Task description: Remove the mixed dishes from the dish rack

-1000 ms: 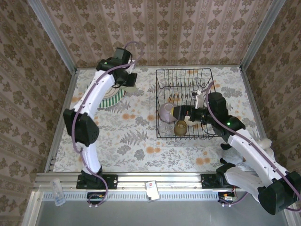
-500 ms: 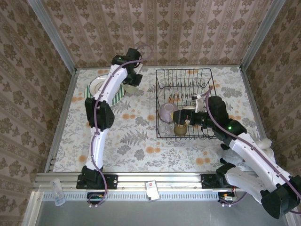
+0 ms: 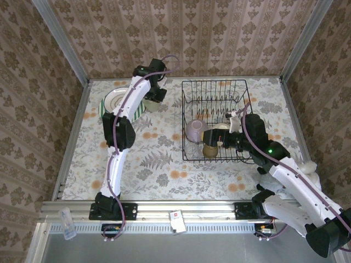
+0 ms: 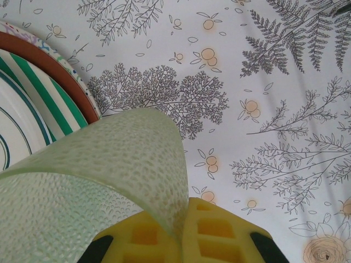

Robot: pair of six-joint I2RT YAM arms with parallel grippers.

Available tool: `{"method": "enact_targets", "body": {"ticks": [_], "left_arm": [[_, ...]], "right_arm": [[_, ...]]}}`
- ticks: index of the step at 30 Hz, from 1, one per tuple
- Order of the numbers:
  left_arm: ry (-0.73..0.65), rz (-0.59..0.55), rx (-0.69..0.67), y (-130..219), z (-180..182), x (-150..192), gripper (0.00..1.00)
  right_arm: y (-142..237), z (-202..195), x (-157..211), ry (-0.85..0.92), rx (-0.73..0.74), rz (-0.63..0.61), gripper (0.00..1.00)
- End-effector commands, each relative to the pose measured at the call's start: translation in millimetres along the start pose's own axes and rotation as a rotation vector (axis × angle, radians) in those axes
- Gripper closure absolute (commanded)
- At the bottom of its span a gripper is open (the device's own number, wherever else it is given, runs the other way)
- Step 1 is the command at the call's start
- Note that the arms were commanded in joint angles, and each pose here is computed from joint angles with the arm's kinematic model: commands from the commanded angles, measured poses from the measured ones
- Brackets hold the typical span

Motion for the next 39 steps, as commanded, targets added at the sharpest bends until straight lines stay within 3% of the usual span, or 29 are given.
{"method": "enact_targets", "body": {"ticks": [1,12,15,27,39], "left_arm": [[-0.017,-0.007,0.012,-4,-2,-4,1.00],[-0.024,-0.011,0.032,-11,-10,-8,1.00],[-0.024,-0.006,0.034,-13,-10,-7,0.96],[-0.034,-0.076,0.049,3,-13,-21,0.64],[-0.037,-0.268,0.056,96,-6,-37,0.18]], "right_arm": [[0,1,1,-0.015,0.009,0.007,0.00],[-1,1,2,-0.015,0.014,0.014,0.00],[-2,0,3,-0.015,0.014,0.017,0.00],[-4,1,2,-0.010,0.019,0.019,0.00],[4,-16,-3,0.034,0.183,0.040,0.00]]}}
Point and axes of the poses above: each hand's point on the last joint's axis, 136 mm out from that joint toward the fingers, its own y axis back along the fingers, its own z axis along the line the jaws close on, x = y × z, the point moved 3 cm from there along y, back along the fingers, and after that the axes turned 10 degrees about y, right-handed, at the moved point
